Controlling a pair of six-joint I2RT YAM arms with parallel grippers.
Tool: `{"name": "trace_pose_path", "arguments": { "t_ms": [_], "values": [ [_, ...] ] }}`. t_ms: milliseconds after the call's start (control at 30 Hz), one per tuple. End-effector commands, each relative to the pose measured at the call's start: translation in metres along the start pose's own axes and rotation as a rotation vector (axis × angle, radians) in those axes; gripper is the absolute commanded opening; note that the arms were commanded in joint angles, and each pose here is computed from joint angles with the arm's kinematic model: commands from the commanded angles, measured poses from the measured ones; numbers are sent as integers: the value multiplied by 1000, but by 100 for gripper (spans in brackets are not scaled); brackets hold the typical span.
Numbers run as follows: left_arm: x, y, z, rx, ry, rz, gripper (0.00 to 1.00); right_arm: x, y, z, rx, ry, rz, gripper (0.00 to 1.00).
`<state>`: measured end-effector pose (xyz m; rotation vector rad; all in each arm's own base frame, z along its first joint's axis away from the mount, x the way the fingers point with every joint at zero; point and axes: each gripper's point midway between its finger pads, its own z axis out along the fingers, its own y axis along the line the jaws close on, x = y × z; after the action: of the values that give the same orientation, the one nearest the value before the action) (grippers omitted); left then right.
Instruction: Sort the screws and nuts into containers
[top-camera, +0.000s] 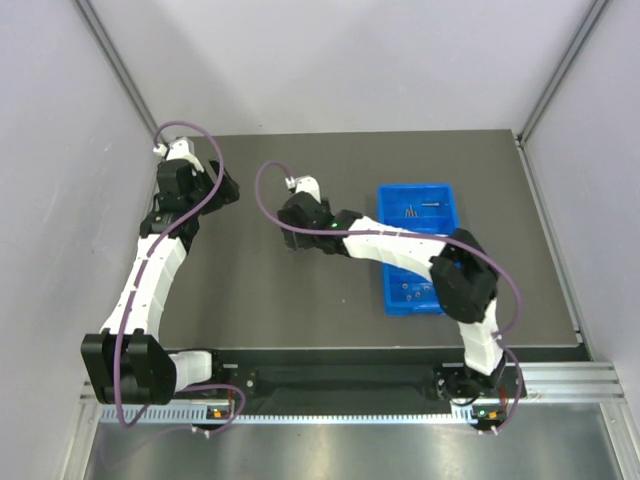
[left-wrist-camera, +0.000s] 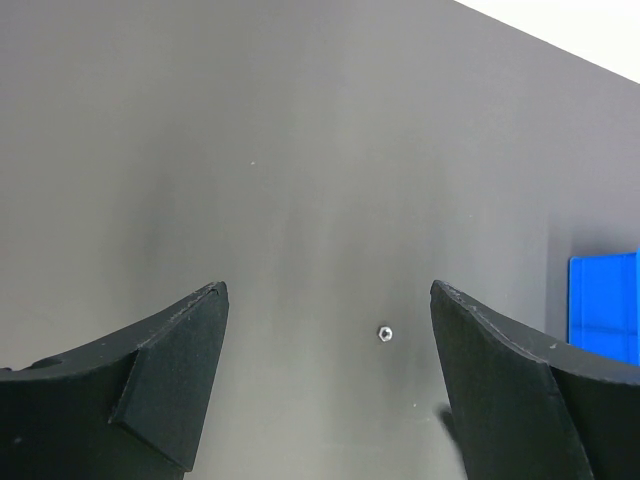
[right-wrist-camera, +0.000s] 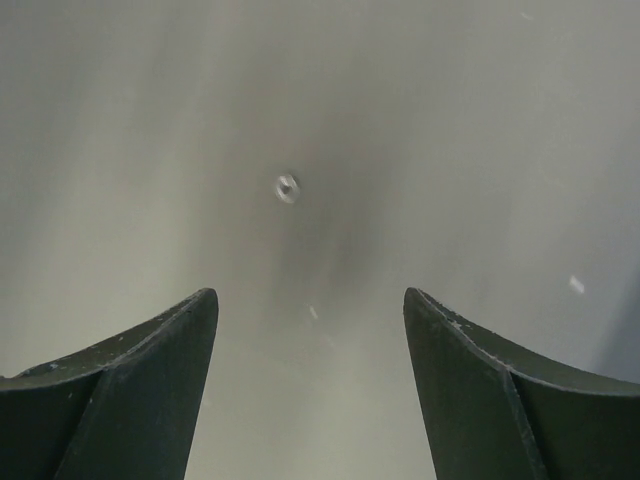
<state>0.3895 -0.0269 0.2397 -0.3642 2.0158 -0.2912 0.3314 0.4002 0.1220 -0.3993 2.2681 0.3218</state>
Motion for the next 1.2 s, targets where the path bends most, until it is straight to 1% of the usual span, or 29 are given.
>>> {"name": "trace_pose_path", "arguments": {
  "t_ms": [0,133,333,567,633,667,967,1167],
  "values": [
    [-11,-8,0,42,-40,-5,87,-30,24,18,-26,-91,14,74],
    [-9,-10,1,51,-29,-9,87,-25,32,40,-30,-89,15,72],
    [-11,-12,-1,64,-37,-11,87,-4,39,70,-33,-47,-4,69],
    [-11,-13,-2,66,-38,-11,87,2,35,82,-12,-52,-27,67],
    [-11,-14,-2,67,-37,-10,87,3,36,86,-14,-49,-35,64],
    [-15,-4,-2,46,-47,-21,87,5,37,88,-16,-45,-40,62],
    [-15,-3,-1,41,-47,-22,87,15,39,99,-21,-20,-44,54],
    [-16,-2,-1,39,-49,-21,87,23,37,105,-13,-7,-59,45]
  ]
}}
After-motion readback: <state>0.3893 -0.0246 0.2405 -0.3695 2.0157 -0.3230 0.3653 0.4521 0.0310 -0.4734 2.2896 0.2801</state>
